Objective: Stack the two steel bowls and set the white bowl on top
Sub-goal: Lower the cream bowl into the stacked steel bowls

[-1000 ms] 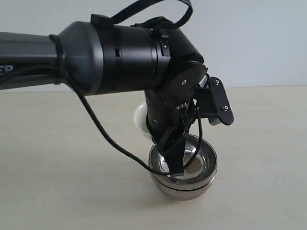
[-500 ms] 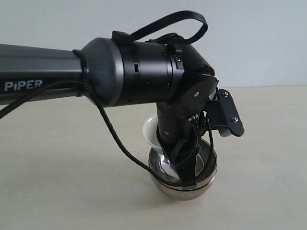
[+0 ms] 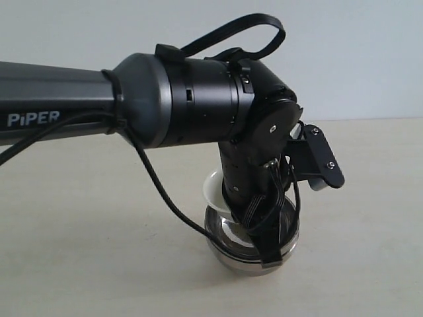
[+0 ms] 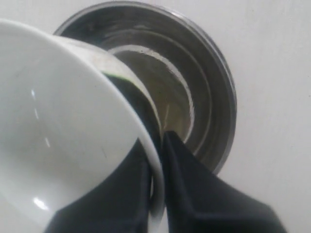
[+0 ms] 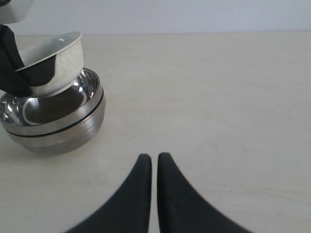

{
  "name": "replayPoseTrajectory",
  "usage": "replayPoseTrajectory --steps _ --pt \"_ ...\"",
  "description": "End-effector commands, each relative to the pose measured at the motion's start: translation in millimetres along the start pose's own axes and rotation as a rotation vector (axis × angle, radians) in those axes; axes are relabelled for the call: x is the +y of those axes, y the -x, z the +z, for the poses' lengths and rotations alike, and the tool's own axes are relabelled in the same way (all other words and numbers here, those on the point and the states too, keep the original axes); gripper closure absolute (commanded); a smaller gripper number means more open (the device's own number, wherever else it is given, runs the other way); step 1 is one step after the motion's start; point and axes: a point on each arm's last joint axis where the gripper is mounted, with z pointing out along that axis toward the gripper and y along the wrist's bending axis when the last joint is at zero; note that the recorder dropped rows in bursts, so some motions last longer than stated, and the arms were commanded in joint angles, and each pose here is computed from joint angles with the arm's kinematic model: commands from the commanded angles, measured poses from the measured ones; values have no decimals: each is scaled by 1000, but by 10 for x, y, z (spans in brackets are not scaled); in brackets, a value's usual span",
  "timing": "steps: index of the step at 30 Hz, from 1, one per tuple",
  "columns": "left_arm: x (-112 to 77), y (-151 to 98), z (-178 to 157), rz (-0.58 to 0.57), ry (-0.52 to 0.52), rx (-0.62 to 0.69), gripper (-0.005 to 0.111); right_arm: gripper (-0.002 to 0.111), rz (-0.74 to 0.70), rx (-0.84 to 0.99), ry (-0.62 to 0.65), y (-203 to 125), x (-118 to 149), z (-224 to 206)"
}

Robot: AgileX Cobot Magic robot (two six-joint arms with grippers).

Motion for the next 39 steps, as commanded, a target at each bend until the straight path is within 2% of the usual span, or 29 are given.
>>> replayPoseTrajectory --steps 1,14,39 --pt "-30 43 -38 -7 -30 -36 103 108 -2 -16 -2 12 -1 -5" --pt "-89 47 208 9 -56 13 103 108 -2 -19 -2 14 -1 -5" --pt "-86 53 196 7 -58 12 103 108 -2 -17 -2 12 -1 -5"
